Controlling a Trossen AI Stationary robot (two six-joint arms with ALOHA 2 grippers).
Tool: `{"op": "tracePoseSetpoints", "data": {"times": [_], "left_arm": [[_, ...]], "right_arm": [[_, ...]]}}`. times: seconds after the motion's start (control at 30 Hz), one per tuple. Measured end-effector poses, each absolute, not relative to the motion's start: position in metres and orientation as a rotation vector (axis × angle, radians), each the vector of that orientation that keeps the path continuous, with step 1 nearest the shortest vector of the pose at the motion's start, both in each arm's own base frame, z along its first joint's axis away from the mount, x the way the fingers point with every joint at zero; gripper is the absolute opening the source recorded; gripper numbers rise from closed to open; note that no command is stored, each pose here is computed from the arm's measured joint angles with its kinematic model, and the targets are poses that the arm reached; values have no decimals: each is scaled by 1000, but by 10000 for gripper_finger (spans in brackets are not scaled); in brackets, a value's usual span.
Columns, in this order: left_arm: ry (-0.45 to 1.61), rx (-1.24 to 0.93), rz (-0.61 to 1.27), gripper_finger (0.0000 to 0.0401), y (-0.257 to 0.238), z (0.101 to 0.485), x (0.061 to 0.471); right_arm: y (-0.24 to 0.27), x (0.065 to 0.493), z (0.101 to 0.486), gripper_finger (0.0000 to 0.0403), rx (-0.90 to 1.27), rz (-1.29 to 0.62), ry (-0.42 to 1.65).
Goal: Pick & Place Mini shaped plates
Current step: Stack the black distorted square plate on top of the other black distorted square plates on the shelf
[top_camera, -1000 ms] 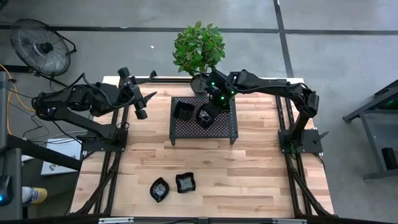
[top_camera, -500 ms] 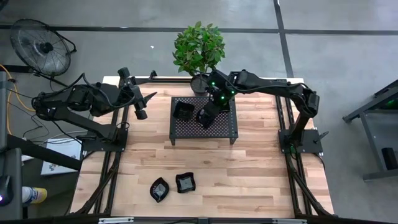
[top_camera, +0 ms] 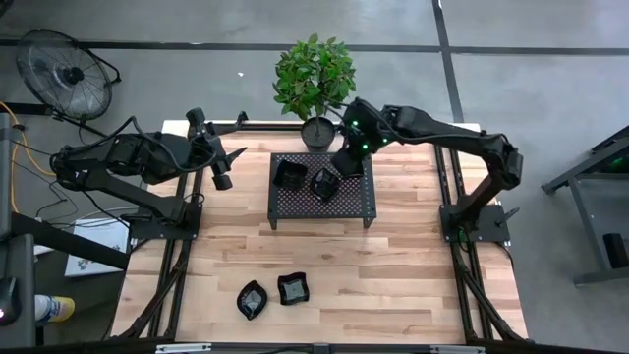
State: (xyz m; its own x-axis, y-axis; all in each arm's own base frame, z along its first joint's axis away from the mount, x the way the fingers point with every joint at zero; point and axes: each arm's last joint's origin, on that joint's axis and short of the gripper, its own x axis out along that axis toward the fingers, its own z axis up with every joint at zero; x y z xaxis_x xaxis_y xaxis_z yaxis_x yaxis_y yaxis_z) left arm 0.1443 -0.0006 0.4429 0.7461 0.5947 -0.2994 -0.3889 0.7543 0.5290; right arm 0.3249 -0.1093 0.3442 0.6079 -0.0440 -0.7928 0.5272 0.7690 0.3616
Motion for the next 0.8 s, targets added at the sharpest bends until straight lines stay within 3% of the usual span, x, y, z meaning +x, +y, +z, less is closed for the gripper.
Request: {"op": "tracePoseSetpoints", "data": {"times": [0.5, 0.8], "left_arm": [[541, 415, 561, 204, 0, 435, 141], [553, 411, 563, 204, 0, 434, 140]], "right_arm": [[-11, 317, 360, 166, 650, -279, 946], [41, 316, 358, 166, 715, -351, 935]]}}
